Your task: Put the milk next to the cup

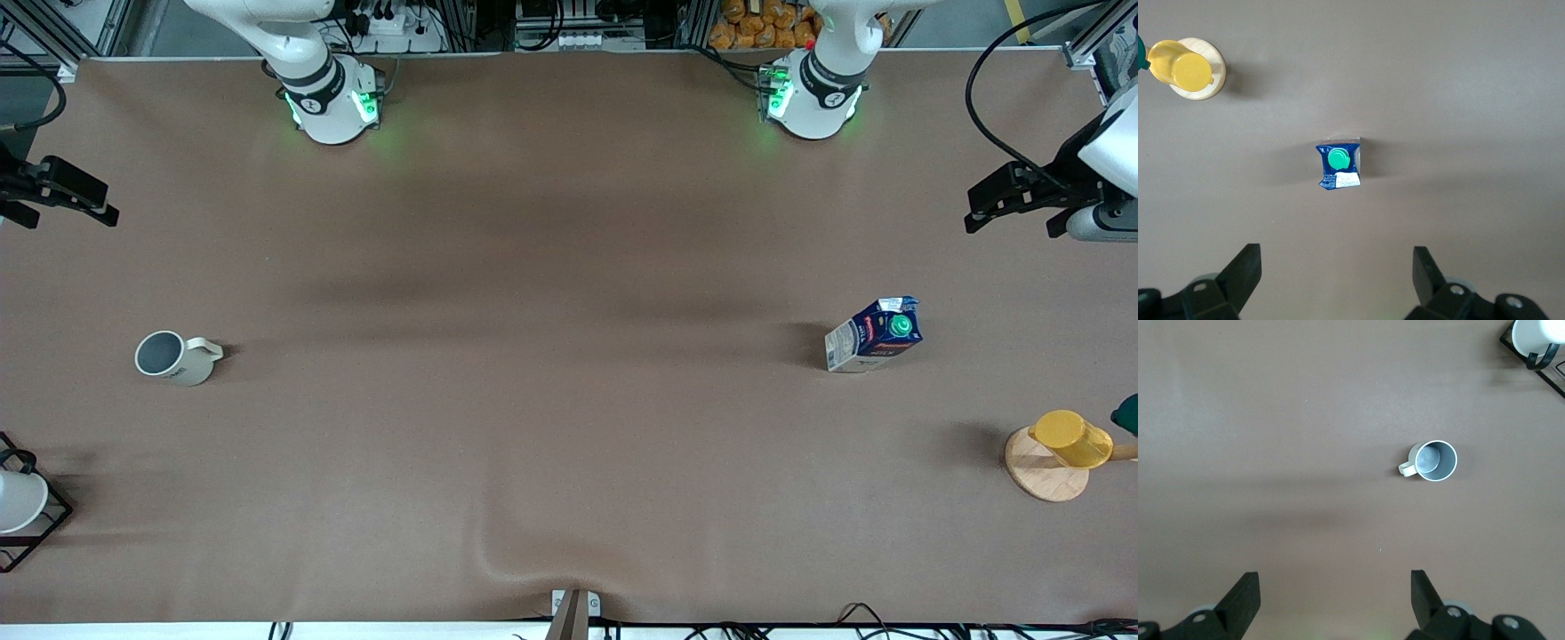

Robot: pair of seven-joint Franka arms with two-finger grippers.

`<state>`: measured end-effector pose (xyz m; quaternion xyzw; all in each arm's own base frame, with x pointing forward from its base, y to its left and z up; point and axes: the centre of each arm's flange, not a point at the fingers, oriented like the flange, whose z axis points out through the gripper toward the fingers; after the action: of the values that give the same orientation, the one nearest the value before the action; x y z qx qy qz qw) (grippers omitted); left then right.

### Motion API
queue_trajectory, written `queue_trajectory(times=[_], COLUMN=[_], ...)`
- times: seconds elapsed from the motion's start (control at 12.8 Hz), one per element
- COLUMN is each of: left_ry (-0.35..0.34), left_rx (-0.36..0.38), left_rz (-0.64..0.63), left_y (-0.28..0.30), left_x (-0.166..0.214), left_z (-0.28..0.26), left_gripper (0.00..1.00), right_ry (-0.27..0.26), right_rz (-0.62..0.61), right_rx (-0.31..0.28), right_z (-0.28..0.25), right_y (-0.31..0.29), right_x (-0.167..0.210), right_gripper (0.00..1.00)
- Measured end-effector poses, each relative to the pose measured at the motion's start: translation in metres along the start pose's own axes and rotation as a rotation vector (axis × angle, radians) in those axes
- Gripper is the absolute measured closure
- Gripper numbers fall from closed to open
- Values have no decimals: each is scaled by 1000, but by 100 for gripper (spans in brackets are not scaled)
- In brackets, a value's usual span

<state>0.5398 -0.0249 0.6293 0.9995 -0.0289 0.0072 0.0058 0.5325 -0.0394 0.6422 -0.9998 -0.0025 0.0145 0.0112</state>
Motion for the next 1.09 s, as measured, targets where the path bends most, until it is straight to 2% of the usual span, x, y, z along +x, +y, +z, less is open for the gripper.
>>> queue_trajectory(times=[0.23, 0.47, 0.55, 0.63, 0.86, 1.09], left_ry=[4, 6, 7, 9, 15, 10], left_rx=[0, 0, 0, 0, 1, 3], left_rz=[1, 5, 7, 7, 6, 4], left_y=[1, 2, 3, 4, 3, 0], left_x=[0, 0, 0, 0, 0, 2], left_z=[-1, -2, -2, -4, -7, -3], left_gripper=[0, 0, 0, 0, 0, 0], right_ry=[-7, 37, 36, 10, -120, -156], right_rz=[5, 16, 21, 28, 63, 191], right_rx=[1, -3, -4, -2, 8, 22], right_z=[4, 21, 34, 56, 151, 221], right_y=[2, 9, 13, 18, 42, 126], right_x=[3, 26, 37, 49, 86, 97], right_gripper=[0, 0, 0, 0, 0, 0])
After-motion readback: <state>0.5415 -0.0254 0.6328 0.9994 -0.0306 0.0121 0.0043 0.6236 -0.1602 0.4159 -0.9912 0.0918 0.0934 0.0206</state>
